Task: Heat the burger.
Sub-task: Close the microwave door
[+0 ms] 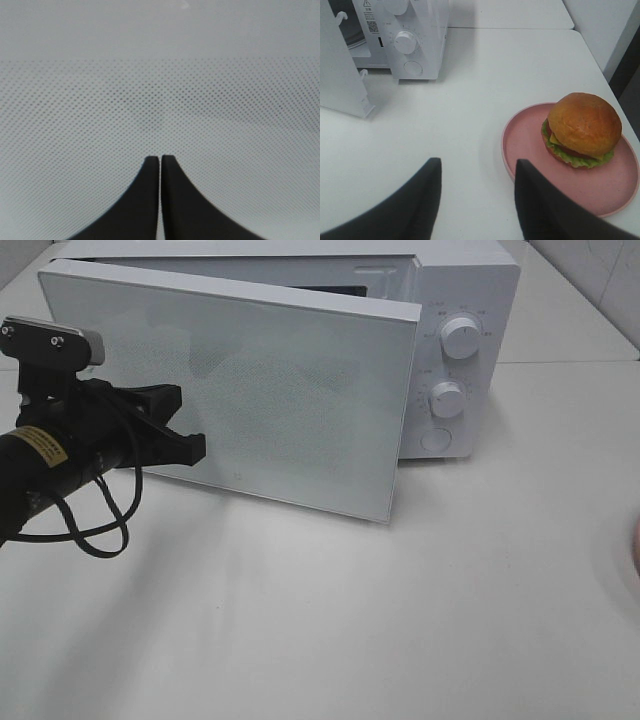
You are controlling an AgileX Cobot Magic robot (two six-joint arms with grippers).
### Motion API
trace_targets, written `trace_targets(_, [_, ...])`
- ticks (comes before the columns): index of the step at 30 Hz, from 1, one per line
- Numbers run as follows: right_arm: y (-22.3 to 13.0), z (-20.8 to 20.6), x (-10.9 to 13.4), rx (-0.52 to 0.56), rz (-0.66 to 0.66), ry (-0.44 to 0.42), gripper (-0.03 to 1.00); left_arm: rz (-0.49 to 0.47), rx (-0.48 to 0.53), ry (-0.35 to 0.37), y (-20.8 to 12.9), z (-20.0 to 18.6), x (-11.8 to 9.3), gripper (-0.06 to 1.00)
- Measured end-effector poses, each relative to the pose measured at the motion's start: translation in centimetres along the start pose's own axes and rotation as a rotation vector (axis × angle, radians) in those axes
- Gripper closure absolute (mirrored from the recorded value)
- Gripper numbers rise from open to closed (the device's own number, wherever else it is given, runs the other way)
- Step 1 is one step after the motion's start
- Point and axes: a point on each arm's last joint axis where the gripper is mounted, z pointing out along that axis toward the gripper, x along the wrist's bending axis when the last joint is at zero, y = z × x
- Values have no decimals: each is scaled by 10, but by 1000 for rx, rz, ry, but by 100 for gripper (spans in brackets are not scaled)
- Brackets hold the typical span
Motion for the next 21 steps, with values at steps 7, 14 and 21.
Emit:
trace_targets(7, [0, 0, 0, 0, 0, 0, 52, -8, -21, 22, 6, 4, -4, 94])
trace_targets(14, [0, 0, 0, 0, 0, 0, 52, 5, -54, 30, 19, 15, -5, 94])
trace_targets(21, [0, 0, 0, 0, 0, 0, 52, 4, -45, 30, 22, 23, -5, 94])
